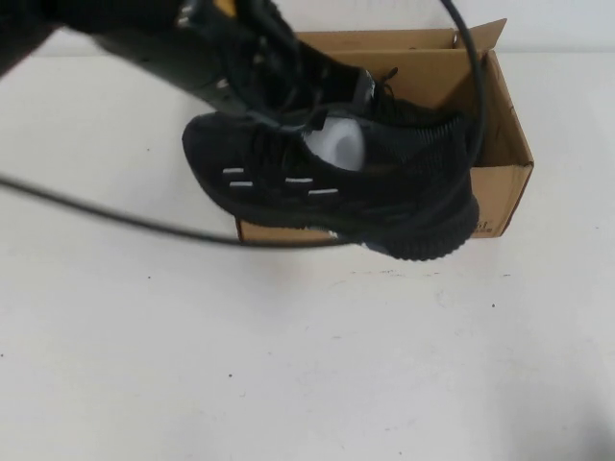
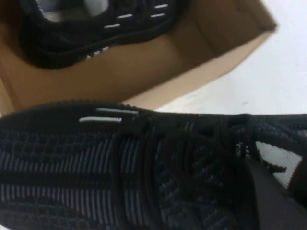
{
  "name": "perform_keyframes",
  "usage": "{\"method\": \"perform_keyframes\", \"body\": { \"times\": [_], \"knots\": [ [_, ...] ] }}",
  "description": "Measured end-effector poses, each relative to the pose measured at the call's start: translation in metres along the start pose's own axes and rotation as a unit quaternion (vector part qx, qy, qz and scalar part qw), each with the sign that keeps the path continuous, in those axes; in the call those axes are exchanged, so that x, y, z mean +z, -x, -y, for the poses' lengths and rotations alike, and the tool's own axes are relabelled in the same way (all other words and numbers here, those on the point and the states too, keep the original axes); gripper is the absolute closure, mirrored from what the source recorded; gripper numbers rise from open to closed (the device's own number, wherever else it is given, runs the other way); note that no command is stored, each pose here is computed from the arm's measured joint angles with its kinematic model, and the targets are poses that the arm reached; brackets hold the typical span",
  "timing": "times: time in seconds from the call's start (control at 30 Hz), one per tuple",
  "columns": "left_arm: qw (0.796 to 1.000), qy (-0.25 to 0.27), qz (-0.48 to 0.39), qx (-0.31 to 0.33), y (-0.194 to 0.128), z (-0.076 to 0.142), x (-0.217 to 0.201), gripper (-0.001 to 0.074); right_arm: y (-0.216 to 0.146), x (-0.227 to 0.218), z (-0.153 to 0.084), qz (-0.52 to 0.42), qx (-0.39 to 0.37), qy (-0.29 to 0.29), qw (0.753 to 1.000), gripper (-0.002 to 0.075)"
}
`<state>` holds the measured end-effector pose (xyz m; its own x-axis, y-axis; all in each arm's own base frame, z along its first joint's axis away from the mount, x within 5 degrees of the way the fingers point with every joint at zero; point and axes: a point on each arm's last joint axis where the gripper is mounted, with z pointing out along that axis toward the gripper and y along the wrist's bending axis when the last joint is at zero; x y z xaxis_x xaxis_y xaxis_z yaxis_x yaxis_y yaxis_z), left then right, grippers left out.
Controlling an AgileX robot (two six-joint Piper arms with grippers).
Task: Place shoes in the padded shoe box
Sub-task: Place the shoe in the shoe box
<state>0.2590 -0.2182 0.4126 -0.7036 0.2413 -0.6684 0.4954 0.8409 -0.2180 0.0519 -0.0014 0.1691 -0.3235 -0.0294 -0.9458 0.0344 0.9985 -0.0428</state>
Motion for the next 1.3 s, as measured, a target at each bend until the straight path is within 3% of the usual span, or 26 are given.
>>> {"method": "perform_keyframes", "body": {
  "times": [0.33,0.67,1.3],
  "knots": [
    [0.999,0.028,-0.033,0.007,0.037,0.003,0.058,0.0732,0.000,0.000,0.000,0.000,0.000,0.000,1.000,0.0734],
    [0.999,0.033,-0.003,-0.031,0.072,0.008,0.081,0.0732,0.000,0.000,0.000,0.000,0.000,0.000,1.000,0.0734],
    [0.994,0.068,0.041,-0.073,0.081,-0.005,0.140,0.0732,0.000,0.000,0.000,0.001,0.000,0.000,1.000,0.0734]
  ]
}}
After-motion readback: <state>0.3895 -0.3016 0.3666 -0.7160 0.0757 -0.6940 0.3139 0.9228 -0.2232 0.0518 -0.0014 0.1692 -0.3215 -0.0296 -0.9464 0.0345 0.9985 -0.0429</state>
